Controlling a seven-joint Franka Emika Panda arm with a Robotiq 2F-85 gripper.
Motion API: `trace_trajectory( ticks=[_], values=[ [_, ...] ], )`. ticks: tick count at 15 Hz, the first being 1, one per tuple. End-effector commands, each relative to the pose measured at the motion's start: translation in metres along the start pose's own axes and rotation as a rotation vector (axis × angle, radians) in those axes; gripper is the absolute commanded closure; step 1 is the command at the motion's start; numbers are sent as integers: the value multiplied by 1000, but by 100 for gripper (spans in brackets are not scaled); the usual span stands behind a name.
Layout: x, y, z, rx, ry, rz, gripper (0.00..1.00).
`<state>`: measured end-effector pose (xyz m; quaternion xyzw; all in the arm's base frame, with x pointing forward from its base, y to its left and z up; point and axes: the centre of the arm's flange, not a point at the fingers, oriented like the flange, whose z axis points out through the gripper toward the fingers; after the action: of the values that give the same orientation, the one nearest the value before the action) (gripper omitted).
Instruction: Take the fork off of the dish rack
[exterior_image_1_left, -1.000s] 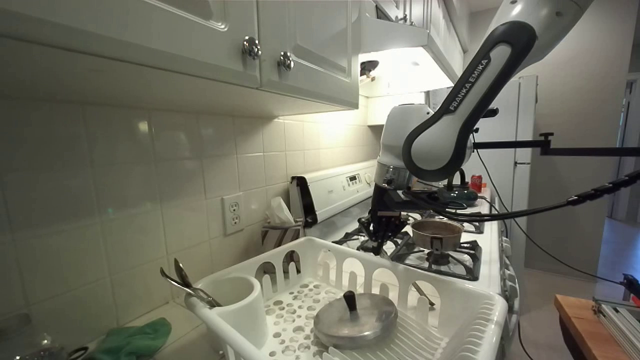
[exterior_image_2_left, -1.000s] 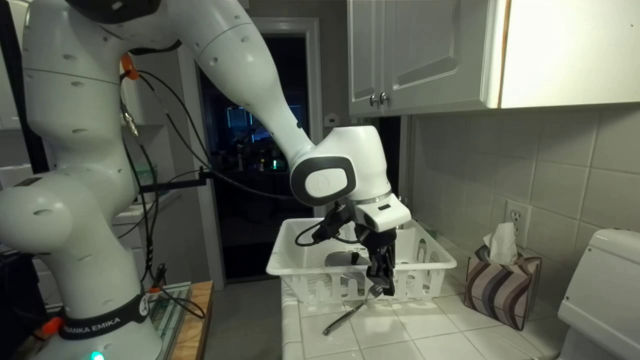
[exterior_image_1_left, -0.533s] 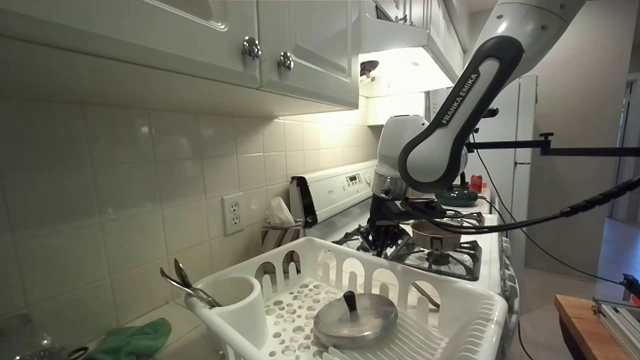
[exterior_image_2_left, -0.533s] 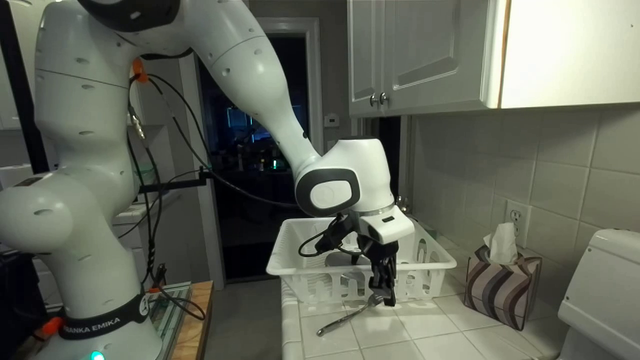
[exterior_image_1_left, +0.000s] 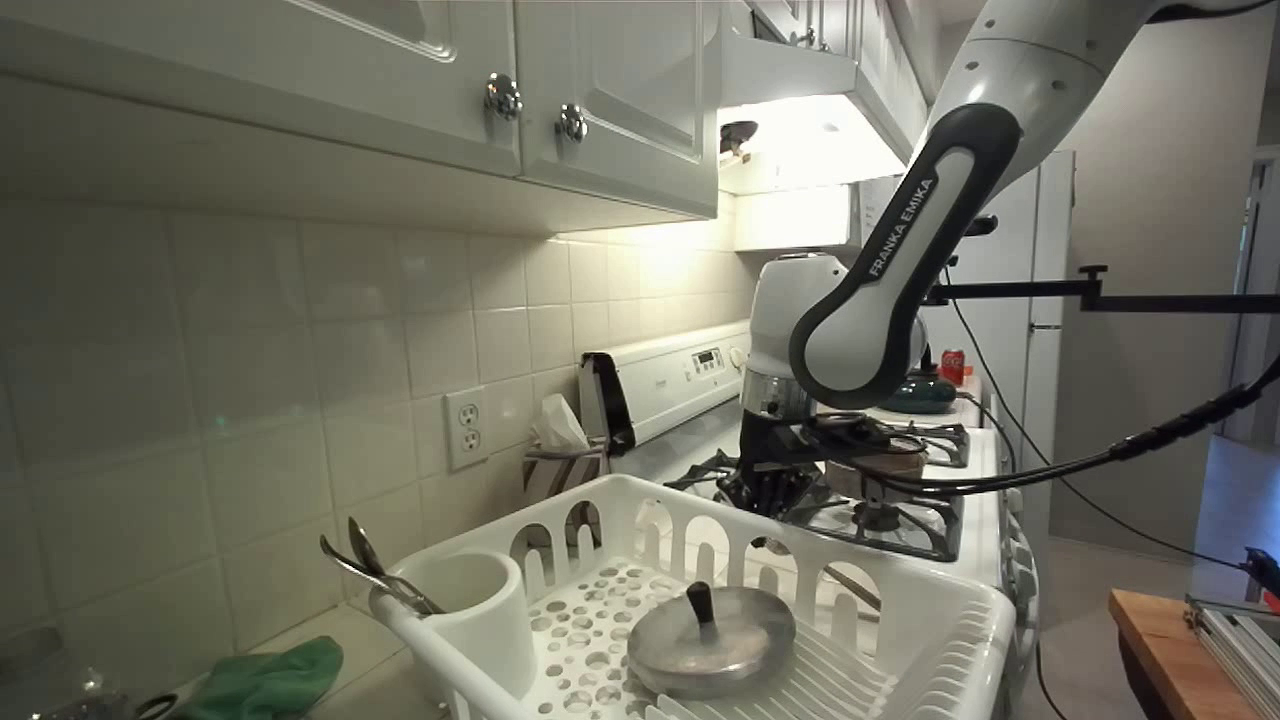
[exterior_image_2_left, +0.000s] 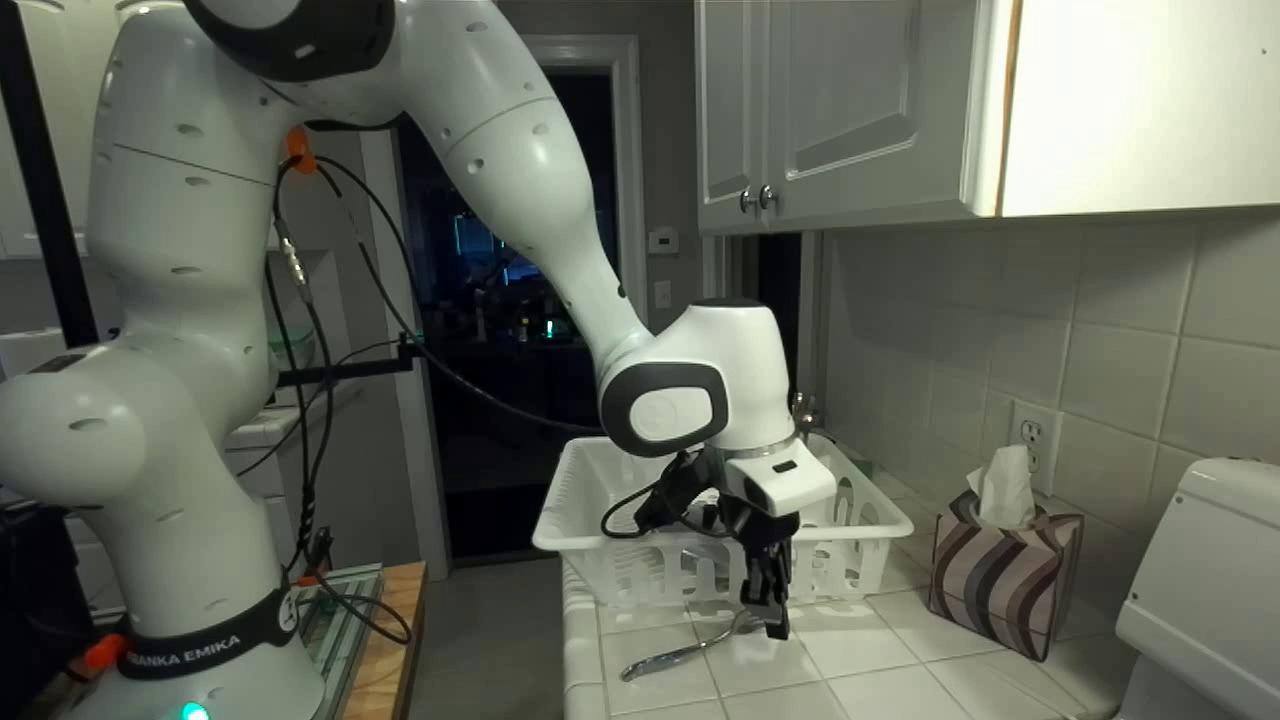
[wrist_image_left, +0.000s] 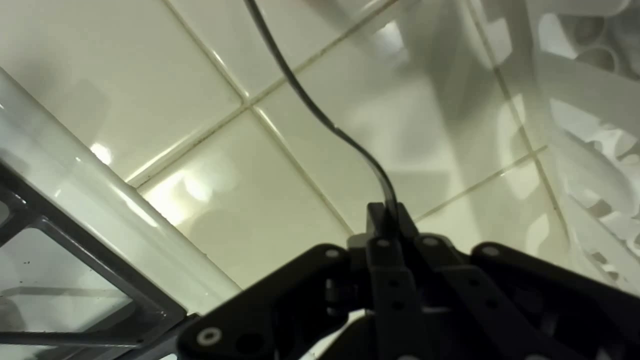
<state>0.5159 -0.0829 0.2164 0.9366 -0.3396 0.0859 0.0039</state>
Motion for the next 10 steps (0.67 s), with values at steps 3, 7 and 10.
trace_trajectory(
  ticks=[3,7,10],
  values=[
    [6,1,22,-17,-8,-23,99],
    [5,0,32,-28,-18,-40,99],
    [4,-3,39,-34,-26,-51,99]
  ],
)
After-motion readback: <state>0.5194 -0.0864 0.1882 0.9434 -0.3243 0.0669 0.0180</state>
